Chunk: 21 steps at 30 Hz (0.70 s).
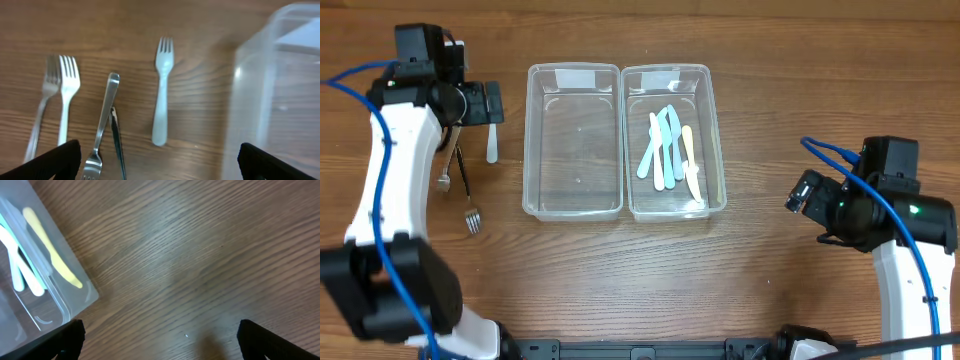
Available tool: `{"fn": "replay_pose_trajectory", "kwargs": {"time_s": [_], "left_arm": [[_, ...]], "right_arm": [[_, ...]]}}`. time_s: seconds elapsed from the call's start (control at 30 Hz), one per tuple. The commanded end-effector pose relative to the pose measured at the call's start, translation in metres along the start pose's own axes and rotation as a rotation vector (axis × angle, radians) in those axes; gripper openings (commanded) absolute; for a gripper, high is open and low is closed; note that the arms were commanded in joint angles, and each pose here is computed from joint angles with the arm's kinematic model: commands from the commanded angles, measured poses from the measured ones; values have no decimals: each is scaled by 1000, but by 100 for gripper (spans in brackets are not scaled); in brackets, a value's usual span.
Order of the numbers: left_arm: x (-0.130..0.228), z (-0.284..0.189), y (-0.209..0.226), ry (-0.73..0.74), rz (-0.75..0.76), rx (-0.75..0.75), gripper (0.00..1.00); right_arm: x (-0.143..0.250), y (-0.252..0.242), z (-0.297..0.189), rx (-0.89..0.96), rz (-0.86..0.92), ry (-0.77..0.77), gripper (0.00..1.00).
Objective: Pack container
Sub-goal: 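Grasp the white plastic fork with the left gripper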
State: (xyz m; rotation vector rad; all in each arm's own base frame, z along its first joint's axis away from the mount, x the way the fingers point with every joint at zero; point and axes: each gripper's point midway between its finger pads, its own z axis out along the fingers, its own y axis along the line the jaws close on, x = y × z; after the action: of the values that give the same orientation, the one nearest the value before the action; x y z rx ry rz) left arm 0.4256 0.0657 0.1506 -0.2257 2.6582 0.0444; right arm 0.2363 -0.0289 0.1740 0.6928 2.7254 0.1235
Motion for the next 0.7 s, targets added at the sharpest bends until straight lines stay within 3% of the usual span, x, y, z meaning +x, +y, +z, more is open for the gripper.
{"fn": "replay_pose_trajectory", "kwargs": {"time_s": [0.0, 0.33, 0.67], "left_arm": [[6, 38, 3, 64, 23, 19, 100], [44, 126, -2, 225, 34, 51, 100], [79, 149, -8, 356, 2, 59, 96]], "right_arm": [[-3, 4, -1, -22, -18, -12, 100], [-5, 3, 0, -11, -18, -17, 100], [-5, 2, 0, -7, -18, -18, 100]]}}
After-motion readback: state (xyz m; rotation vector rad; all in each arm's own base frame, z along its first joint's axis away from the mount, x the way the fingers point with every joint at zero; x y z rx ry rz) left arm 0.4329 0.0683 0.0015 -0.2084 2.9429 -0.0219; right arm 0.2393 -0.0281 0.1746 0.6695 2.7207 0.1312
